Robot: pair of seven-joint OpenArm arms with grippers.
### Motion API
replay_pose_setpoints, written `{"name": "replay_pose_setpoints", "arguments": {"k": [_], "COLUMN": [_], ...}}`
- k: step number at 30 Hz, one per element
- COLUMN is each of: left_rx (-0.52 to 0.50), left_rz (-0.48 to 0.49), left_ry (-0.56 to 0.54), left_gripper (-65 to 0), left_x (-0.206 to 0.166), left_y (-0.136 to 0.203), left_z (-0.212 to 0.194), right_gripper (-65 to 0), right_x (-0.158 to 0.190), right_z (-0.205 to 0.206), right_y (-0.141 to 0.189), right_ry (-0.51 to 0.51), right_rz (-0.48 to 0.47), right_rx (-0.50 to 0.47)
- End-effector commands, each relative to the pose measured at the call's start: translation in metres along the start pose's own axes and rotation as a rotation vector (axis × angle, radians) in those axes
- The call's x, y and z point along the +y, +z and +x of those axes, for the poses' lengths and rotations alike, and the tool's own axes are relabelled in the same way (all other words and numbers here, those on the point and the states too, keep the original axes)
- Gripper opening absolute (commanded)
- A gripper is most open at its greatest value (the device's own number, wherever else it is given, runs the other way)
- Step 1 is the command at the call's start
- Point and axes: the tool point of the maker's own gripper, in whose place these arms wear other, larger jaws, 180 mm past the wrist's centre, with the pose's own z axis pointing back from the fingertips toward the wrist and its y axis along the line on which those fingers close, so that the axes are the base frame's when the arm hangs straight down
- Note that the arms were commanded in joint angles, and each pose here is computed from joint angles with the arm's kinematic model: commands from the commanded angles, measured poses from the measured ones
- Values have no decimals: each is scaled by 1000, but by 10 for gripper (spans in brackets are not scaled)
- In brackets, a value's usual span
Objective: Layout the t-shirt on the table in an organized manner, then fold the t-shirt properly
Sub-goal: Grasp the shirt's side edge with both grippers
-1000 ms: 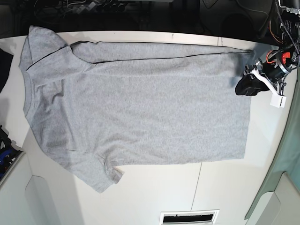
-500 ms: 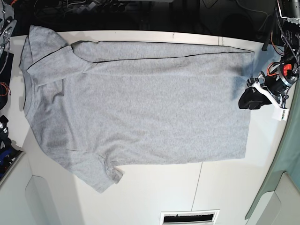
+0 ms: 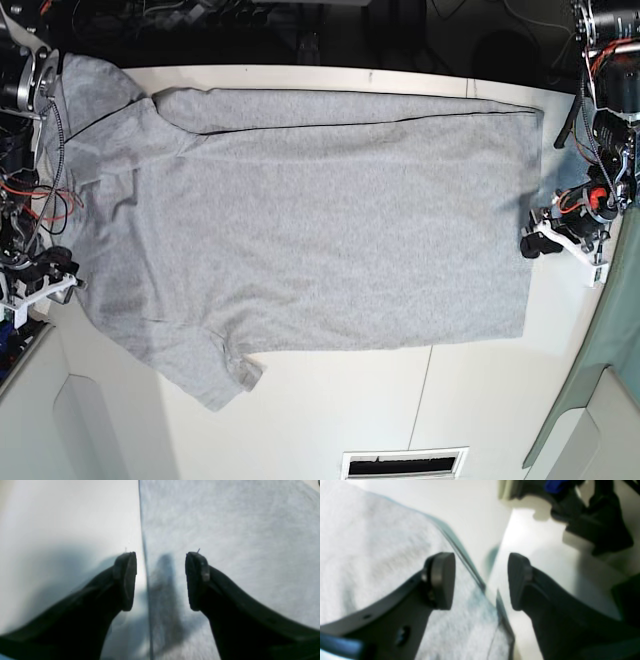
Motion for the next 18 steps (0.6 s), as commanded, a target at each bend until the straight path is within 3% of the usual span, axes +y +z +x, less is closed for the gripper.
{"name": "replay_pose_setpoints", "arguments": {"k": [1,5,10,16,18], "left_rx": [-74,-93,-109,-81,-97], "left_rz": [11,35,21,-9,-19], "left_ry": [6,57,78,3,-25], "left_gripper": [-312,-312,-312,-314,-348], "left_x": [8,19,12,-10,-16], "left_y": [1,-9,-16,-28,-30], "left_z": [31,45,53,43,44], "right_gripper": [-318,-318,-318,-318,-319], "right_x": [-11,-16,11,51,60], "right_z": [16,-19,-36,-34,-37], "right_y": [1,-5,-5,-3,-3], "right_ry": [1,2,7,10,6], "right_rz": [-20,2,144,285,303], "right_rx": [-32,39,68,47,51]}}
